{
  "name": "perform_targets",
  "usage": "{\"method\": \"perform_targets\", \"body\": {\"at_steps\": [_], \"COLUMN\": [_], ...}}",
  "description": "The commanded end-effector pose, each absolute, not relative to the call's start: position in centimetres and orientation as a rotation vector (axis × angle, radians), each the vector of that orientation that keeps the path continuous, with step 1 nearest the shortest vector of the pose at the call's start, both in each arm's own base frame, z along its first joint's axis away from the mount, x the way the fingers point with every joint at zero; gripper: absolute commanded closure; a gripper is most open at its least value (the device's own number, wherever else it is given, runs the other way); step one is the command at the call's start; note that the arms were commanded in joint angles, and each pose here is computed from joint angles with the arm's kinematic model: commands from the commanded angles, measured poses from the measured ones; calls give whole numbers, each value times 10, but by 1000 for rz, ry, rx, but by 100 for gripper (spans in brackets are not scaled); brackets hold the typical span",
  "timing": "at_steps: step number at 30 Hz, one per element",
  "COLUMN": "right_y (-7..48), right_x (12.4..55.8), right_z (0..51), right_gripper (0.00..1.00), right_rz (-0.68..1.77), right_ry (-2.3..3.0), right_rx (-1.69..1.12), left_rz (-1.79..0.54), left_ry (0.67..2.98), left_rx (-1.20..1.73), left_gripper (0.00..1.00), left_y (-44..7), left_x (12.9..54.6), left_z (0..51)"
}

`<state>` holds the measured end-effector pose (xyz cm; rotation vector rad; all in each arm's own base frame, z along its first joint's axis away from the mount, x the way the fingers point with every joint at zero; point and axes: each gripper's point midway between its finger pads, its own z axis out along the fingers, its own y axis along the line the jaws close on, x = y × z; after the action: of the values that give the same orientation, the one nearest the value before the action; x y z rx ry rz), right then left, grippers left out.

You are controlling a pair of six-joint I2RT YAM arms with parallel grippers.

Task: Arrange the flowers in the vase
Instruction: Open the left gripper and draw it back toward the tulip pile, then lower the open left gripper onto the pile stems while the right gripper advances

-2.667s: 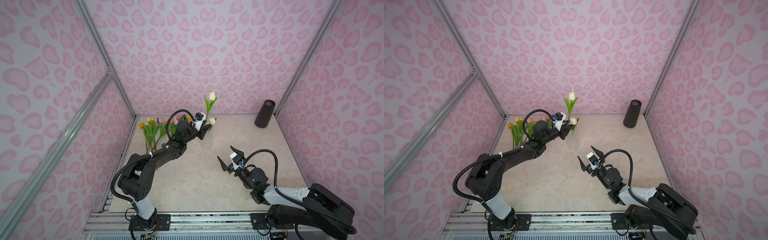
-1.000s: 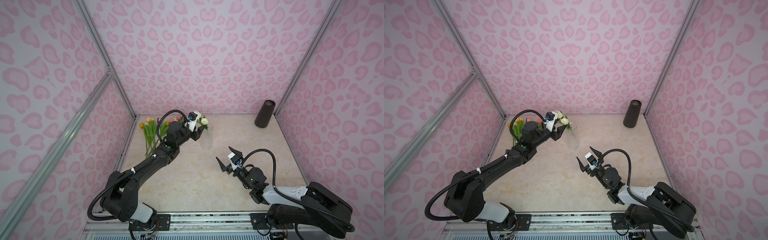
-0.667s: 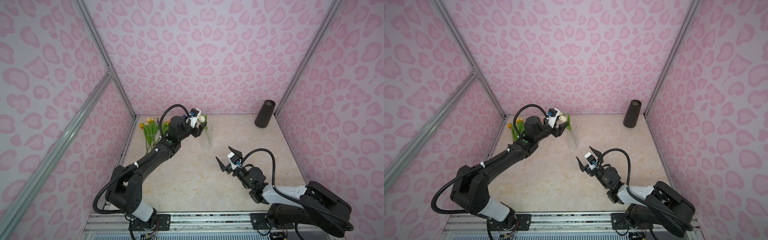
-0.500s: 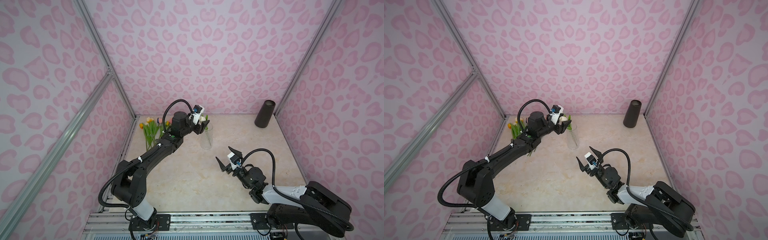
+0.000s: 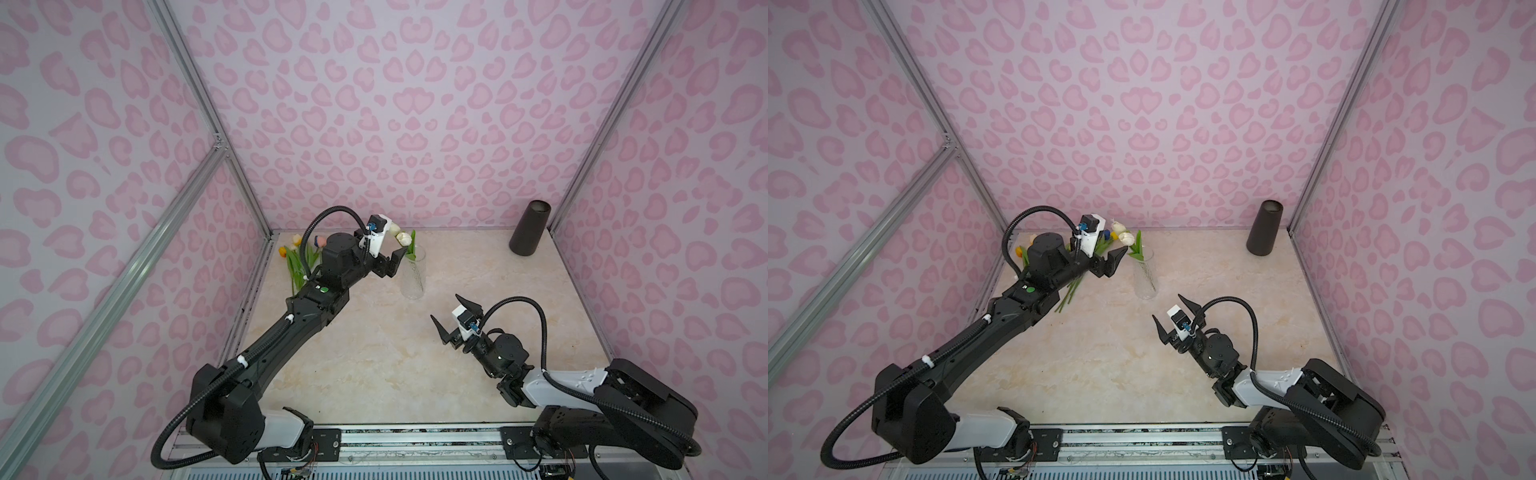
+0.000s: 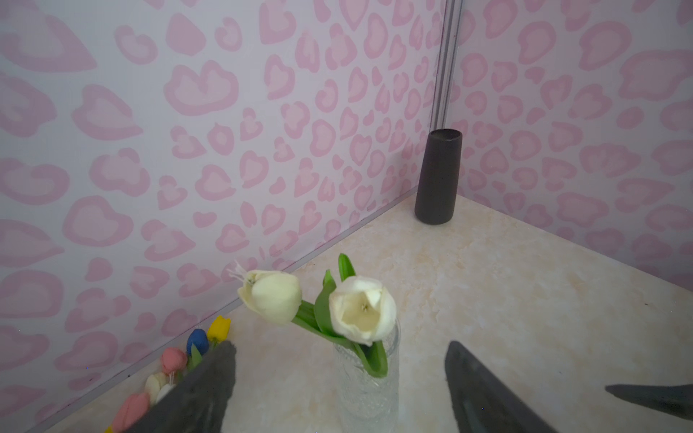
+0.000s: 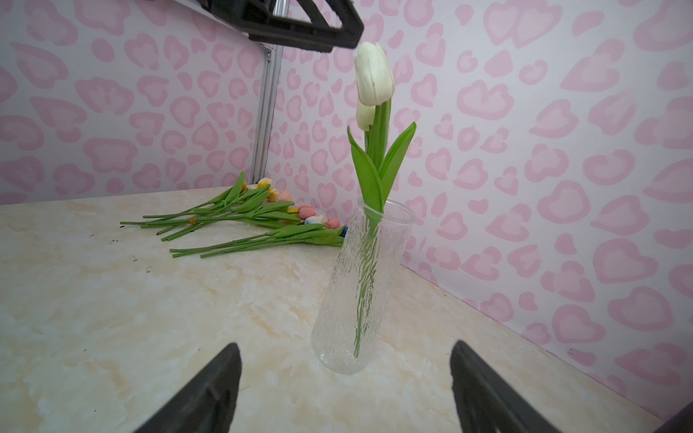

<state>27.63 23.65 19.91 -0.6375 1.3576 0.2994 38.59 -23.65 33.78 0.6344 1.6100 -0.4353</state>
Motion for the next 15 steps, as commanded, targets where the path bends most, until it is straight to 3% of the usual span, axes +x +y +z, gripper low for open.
{"method": "perform_targets", "body": {"at_steps": [1, 5, 10, 15], "right_y": [237, 242, 262, 307], "right_x": [276, 275, 274, 284], "right_z": [209, 216, 254, 265], "right_gripper": [14, 13, 13, 25], "right_rz": [311, 336, 435, 574], "right_ry": [1326, 1327, 1326, 1434], "right_rx": [-619, -630, -683, -812], "left_rz": [-374, -315, -237, -176], "left_ry": [1618, 1726, 1944, 2212], "left_rx": [542, 373, 165, 105], "left_gripper": [10, 11, 21, 33], "left_y": [-211, -157, -98, -82], "left_x": [380, 398, 428, 454], "left_z": [337, 304, 243, 182]}}
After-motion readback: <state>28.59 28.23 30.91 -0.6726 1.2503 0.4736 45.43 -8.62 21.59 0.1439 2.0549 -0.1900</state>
